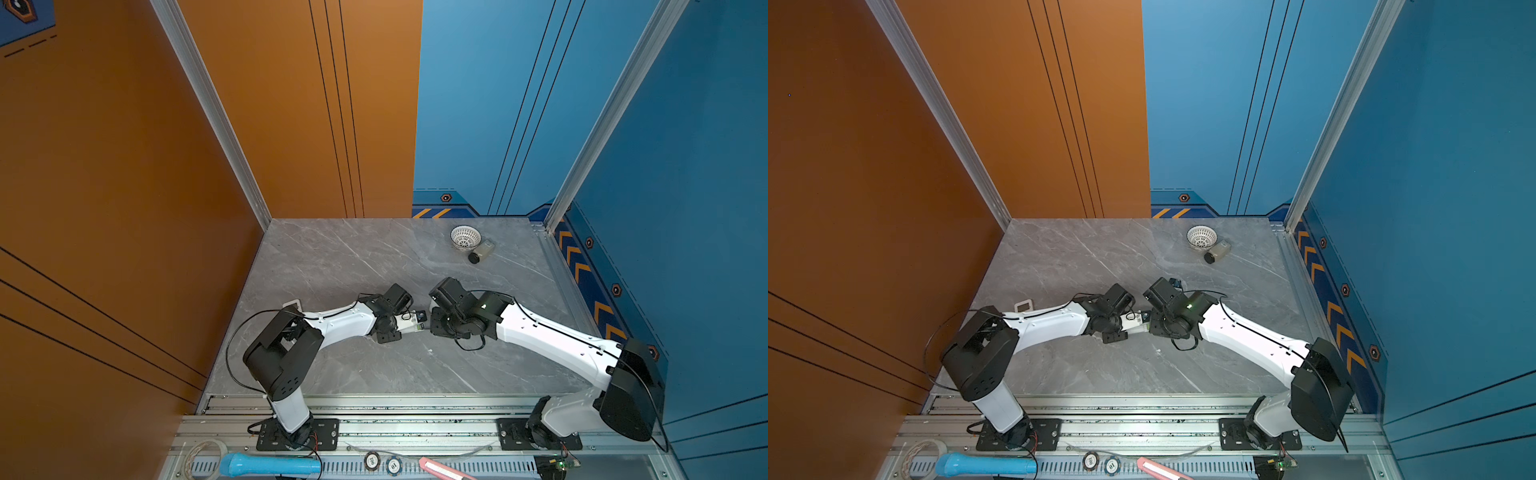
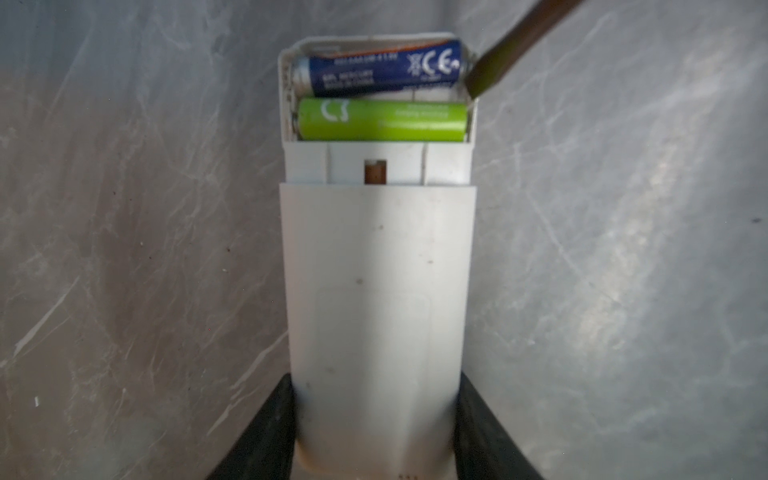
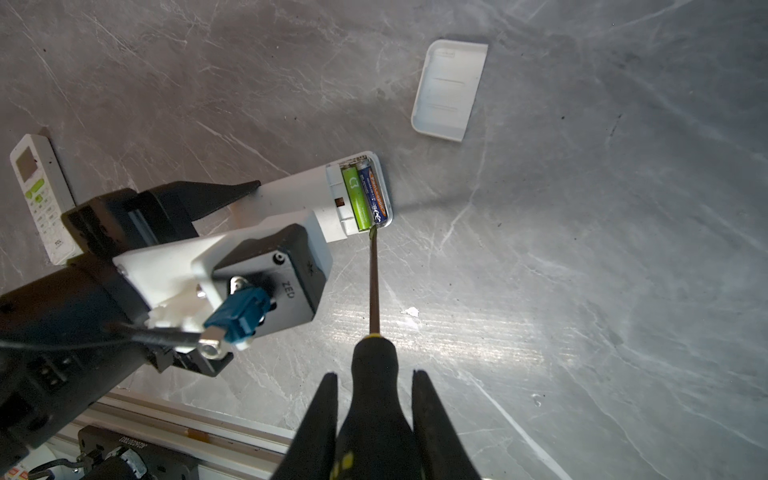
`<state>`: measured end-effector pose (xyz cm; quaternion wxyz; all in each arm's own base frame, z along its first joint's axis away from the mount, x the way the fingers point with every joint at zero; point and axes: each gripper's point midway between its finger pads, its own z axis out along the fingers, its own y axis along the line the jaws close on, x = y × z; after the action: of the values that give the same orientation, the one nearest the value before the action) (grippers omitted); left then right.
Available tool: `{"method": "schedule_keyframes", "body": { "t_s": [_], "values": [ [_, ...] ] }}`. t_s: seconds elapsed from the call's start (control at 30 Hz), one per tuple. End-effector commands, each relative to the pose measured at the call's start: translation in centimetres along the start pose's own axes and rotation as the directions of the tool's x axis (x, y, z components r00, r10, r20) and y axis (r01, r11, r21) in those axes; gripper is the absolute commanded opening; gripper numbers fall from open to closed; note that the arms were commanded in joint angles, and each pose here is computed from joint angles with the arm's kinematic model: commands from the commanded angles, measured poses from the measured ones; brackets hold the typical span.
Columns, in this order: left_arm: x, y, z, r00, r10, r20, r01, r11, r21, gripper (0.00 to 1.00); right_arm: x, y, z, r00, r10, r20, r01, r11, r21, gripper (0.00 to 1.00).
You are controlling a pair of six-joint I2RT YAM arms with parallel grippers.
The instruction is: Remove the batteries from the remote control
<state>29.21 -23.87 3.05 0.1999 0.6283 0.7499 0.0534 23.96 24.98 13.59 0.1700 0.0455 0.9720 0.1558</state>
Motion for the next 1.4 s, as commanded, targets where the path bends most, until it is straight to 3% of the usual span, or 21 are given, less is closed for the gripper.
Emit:
{"method": "schedule_keyframes", "body": {
  "t_s": [0.0, 0.63, 1.03, 1.37],
  "values": [
    [1.4, -2.0, 0.8, 0.998, 0.009, -0.064, -0.005, 0.998, 0.062, 0.06, -0.1, 0.0, 0.5, 1.000, 0.010, 0.010, -0.010, 1.000, -0.012, 0.00],
    [1.3, -2.1, 0.6, 0.998, 0.038, -0.050, -0.037, 0.999, 0.028, 0.02, 2.1, 1.4, 0.8, 0.988, -0.085, -0.127, 0.069, 0.989, -0.128, 0.00],
    [0.7, -3.1, 0.4, 0.995, 0.100, 0.028, -0.101, 0.994, 0.042, 0.01, 1.8, 2.5, 1.2, 0.960, -0.204, -0.193, 0.133, 0.935, -0.329, 0.00],
    [0.3, -3.6, 0.5, 0.996, 0.074, 0.058, -0.079, 0.993, 0.083, 0.00, 2.6, 1.3, 3.9, 0.983, -0.160, -0.094, 0.121, 0.937, -0.328, 0.00]
  ]
}}
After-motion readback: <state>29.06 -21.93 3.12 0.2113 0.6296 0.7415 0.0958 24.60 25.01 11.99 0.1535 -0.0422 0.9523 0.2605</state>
